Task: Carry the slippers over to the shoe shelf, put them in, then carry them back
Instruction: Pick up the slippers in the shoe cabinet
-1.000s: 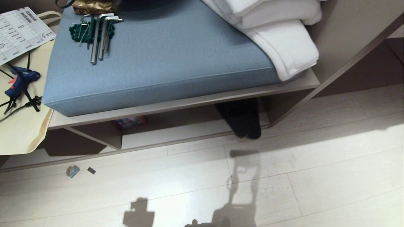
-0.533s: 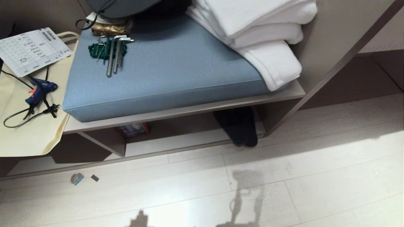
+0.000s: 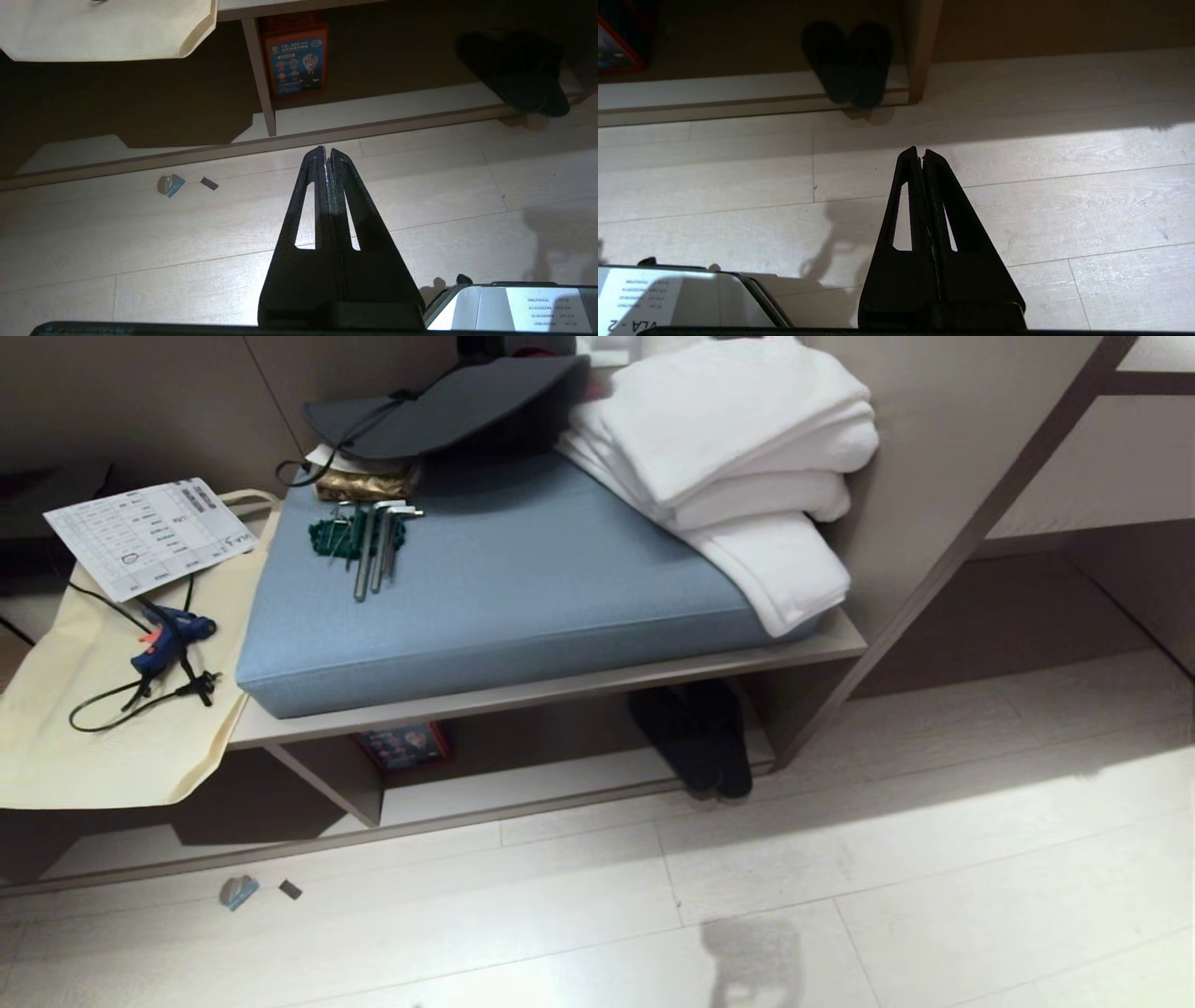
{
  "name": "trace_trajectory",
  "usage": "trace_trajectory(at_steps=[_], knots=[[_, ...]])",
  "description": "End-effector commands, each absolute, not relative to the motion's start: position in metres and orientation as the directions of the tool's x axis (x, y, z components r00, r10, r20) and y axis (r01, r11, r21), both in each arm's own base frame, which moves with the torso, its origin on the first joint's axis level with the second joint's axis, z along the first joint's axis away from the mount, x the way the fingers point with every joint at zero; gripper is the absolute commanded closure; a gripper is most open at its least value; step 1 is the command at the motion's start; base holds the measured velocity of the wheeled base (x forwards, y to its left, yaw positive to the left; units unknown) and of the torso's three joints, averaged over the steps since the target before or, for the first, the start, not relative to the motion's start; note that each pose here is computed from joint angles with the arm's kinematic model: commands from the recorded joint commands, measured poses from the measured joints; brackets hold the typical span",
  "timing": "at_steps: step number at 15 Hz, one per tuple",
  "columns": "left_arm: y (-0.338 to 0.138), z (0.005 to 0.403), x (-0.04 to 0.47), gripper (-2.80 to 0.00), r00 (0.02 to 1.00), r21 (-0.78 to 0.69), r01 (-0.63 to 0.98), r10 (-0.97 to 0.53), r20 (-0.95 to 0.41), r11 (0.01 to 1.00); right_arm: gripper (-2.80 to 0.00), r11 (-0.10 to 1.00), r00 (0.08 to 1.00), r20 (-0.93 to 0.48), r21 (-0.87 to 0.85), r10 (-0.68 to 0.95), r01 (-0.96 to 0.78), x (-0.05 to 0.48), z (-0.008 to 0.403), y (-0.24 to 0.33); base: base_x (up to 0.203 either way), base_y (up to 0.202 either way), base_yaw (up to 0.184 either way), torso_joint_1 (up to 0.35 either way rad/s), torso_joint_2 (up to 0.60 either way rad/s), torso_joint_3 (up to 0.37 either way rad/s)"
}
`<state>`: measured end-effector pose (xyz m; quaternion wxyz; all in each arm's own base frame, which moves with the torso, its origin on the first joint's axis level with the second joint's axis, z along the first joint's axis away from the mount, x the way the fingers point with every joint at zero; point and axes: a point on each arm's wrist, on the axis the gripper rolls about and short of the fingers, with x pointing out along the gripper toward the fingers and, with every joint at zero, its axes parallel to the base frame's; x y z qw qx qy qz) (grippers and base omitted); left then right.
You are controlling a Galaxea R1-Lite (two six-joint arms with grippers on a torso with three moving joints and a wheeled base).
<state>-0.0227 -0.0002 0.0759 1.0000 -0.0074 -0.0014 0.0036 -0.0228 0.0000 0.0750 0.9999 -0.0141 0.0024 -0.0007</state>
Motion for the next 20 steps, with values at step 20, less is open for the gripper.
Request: trace_trajectory(at_steps=[20], knots=[[-0.0002, 0.0759, -0.0227, 0.0, 1.0, -0.018, -0.008, 0.008, 0.003, 1.0, 0.0, 1.0, 1.0, -0.005, -0.014, -0.002, 0.001, -0.0227, 0.0752, 0.0, 0.0, 0.0, 0.0, 0.003, 0.0, 0.201]])
